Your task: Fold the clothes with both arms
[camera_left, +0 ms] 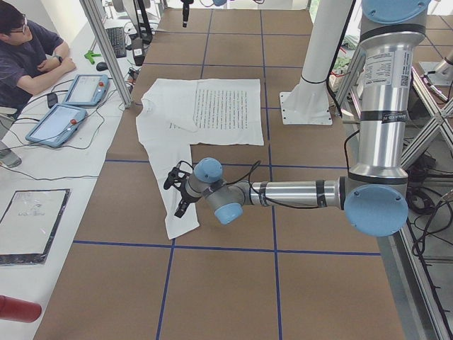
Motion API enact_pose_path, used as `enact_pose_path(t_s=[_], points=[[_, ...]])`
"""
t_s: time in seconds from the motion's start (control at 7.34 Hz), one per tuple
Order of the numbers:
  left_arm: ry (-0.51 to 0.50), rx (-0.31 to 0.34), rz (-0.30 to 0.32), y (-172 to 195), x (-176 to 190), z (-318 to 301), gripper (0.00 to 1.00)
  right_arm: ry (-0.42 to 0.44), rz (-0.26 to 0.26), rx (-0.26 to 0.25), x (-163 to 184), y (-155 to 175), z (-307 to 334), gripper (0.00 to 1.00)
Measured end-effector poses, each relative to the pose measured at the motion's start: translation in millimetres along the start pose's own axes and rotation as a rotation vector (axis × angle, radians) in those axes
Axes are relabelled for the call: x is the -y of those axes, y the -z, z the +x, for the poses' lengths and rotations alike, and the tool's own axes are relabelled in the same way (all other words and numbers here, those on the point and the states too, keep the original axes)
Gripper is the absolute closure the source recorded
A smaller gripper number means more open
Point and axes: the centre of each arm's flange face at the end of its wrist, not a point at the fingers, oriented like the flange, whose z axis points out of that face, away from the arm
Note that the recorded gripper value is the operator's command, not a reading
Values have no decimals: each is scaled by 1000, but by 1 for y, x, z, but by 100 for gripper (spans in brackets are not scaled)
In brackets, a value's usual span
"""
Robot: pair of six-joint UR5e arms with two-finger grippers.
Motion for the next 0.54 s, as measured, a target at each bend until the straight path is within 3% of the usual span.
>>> enact_pose_path(t_s=[0.54], points=[[-17,3,-36,-38,-51,-26,19,26,5,1,-10,8,19,0]])
